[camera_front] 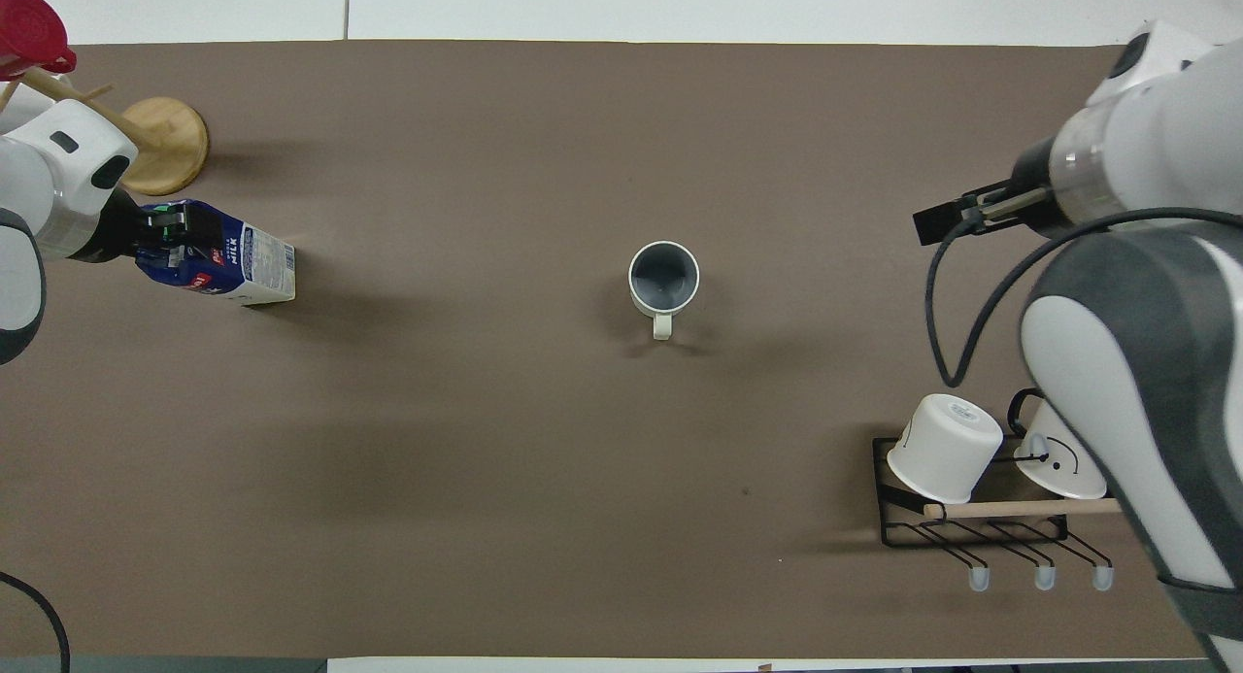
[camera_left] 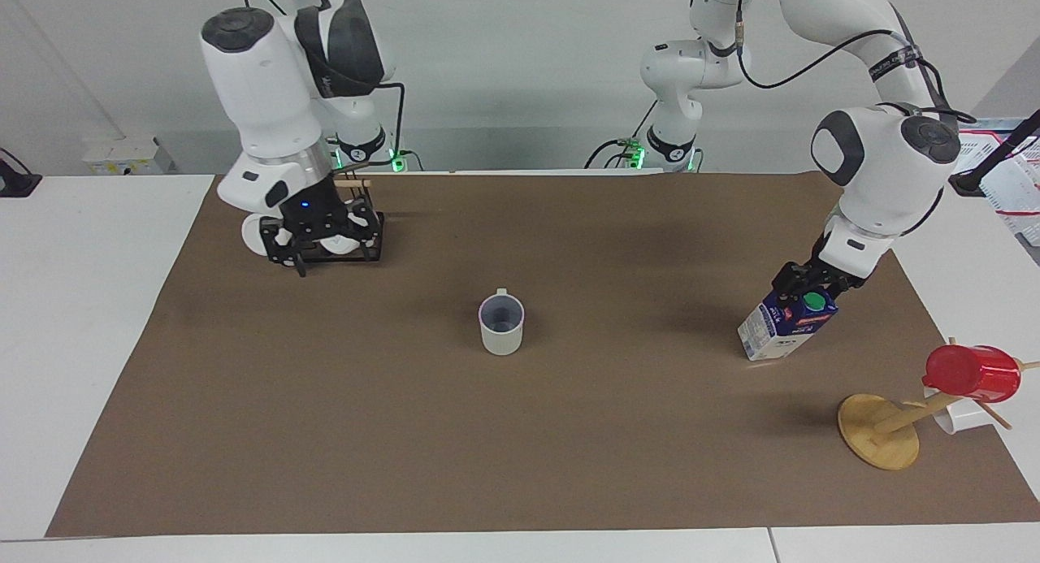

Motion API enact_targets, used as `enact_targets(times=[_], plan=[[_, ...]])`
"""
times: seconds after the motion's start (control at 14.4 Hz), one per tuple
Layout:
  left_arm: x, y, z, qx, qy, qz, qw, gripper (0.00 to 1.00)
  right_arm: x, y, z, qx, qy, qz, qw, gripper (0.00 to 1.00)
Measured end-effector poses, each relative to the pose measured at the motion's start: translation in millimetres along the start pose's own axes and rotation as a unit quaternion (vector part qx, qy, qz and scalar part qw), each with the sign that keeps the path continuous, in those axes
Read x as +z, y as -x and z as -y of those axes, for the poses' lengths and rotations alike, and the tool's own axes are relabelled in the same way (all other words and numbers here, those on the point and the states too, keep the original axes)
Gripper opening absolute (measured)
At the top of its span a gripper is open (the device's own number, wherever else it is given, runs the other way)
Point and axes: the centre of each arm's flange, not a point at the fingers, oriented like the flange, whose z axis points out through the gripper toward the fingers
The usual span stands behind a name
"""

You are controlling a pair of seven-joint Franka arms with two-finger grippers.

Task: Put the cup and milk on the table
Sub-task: 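Release the mug with the right gripper while the left gripper grasps the carton, then carry the milk carton with the left gripper beside the white mug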

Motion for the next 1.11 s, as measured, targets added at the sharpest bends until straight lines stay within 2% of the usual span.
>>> enact_targets(times=[0.21, 0.56, 0.69, 0.83, 1.11], plan=[[-1, 0, -2, -0.002, 0.000, -0.001, 1.000, 0.48, -38, 21, -35, 0.055, 0.006, 0.029, 0.998, 1.00], [-39, 7, -14, 0.000, 0.003, -0.013, 1.000, 0.45, -93, 49, -72, 0.151, 0.009, 0.075, 0.986, 1.00], [-59, 8, -33, 0.001, 0.006, -0.021, 1.000, 0.40, -96, 52, -71, 0.192, 0.011, 0.081, 0.978, 1.00], [-69, 9, -68, 0.005, 0.010, -0.028, 1.000, 0.40, -91, 50, -64, 0.220, 0.007, 0.086, 0.972, 1.00], [-75, 17, -172, -0.010, 0.018, -0.036, 0.999, 0.40, -85, 49, -56, 0.216, 0.004, 0.092, 0.972, 1.00]])
